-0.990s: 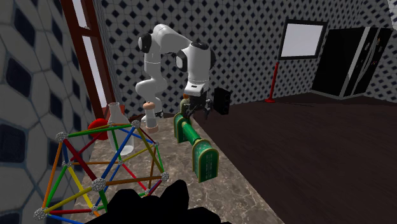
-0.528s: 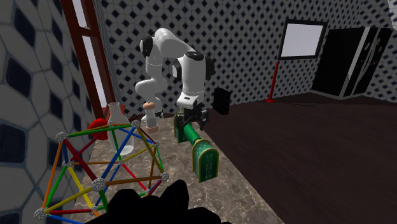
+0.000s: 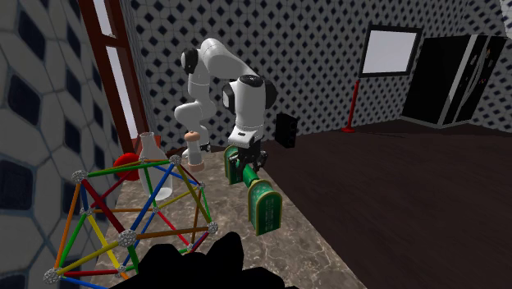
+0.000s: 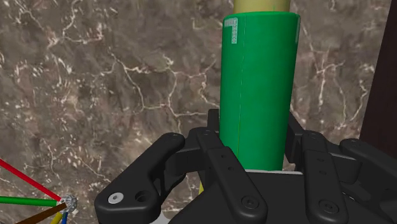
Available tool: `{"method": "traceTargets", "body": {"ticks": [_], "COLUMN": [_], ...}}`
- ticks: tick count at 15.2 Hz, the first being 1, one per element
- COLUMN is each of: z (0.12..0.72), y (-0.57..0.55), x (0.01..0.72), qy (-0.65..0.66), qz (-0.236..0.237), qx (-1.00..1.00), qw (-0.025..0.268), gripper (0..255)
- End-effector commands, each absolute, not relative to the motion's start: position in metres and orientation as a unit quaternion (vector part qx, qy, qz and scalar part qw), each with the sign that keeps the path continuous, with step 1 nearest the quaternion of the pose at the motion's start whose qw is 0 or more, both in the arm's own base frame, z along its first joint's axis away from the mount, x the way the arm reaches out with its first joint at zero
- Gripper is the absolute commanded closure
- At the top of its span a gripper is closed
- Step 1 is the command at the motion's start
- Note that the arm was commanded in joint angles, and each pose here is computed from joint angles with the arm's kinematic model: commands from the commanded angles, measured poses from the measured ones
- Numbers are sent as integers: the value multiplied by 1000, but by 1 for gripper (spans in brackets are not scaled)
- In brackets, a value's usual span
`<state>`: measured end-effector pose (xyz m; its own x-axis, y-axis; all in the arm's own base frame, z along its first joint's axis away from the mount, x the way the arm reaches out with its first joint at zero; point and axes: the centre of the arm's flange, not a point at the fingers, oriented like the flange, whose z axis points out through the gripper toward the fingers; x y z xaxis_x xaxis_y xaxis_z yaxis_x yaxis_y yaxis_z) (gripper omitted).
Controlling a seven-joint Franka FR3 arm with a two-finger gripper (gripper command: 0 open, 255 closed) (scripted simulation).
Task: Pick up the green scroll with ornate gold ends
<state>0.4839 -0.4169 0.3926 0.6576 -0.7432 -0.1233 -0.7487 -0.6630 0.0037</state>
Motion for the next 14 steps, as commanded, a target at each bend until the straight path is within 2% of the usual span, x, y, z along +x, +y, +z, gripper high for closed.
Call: {"method": "traceTargets", "body": {"ticks": [1, 7, 14], "z": [392, 391, 428], "y": [-417, -417, -417], "x": [484, 483, 483], "qy": [410, 410, 410], "qz": [57, 57, 57], "qx": [-910, -910, -910], "qw": [24, 24, 24], "gripper": [255, 255, 255]}}
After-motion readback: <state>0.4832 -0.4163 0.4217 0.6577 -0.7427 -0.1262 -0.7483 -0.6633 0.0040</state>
